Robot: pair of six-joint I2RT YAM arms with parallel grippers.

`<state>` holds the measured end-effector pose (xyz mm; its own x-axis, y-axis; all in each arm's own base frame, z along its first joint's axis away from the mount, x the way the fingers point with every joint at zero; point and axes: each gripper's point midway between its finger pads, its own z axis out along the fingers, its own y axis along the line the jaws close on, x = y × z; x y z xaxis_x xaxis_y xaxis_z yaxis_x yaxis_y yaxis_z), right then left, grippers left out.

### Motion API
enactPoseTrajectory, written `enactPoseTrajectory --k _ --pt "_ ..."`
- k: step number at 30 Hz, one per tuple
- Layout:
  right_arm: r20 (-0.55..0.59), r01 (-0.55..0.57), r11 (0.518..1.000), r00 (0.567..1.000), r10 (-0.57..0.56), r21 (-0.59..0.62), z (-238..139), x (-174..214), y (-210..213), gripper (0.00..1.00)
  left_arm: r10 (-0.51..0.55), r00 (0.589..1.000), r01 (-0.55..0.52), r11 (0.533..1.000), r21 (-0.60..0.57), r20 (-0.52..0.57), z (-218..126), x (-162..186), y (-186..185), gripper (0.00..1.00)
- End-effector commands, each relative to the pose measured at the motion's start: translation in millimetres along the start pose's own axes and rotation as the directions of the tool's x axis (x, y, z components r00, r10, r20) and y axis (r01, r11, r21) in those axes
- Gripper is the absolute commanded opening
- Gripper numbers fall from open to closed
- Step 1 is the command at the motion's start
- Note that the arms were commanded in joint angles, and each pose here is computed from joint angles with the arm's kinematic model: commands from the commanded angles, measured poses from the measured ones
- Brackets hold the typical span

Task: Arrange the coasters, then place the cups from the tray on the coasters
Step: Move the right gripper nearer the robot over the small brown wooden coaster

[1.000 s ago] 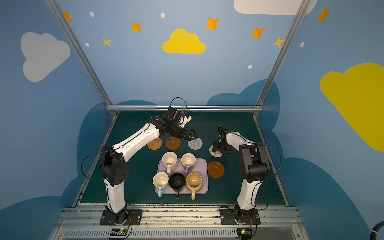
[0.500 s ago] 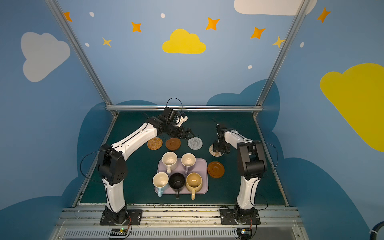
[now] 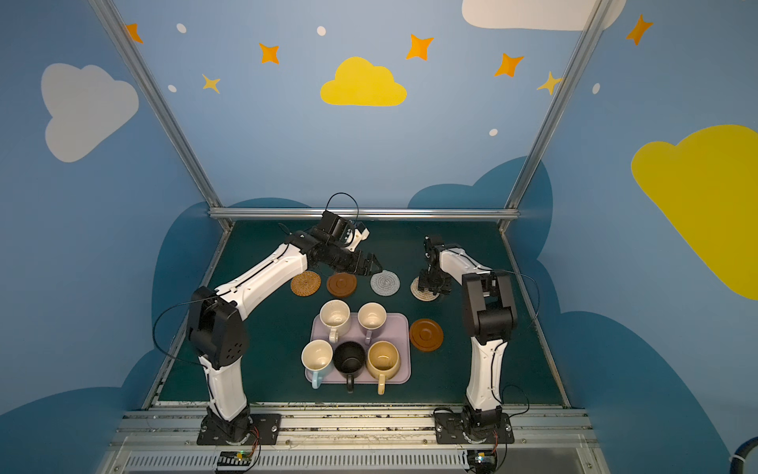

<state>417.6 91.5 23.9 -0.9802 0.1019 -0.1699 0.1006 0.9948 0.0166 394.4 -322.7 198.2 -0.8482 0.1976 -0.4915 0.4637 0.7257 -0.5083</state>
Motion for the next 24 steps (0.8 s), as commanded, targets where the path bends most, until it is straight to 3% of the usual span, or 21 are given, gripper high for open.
enactPoseTrajectory --k 1,17,24 --pt "-0.039 0.007 1.000 0.999 -0.006 0.029 14.7 0.2 -6.0 0.64 0.009 1.000 -0.010 1.000 0.004 0.025 -15.0 -4.0 -6.7 1.00" --pt "-0.011 0.018 1.000 1.000 -0.018 -0.024 -1.0 1.0 3.9 0.66 0.010 1.000 -0.010 1.000 0.004 0.027 -16.6 -4.4 -7.4 1.00" --pt "0.056 0.023 0.999 0.998 -0.021 -0.033 -26.2 -12.7 3.0 0.73 0.013 0.999 -0.013 1.000 -0.001 0.038 -18.7 -8.4 -7.2 1.00"
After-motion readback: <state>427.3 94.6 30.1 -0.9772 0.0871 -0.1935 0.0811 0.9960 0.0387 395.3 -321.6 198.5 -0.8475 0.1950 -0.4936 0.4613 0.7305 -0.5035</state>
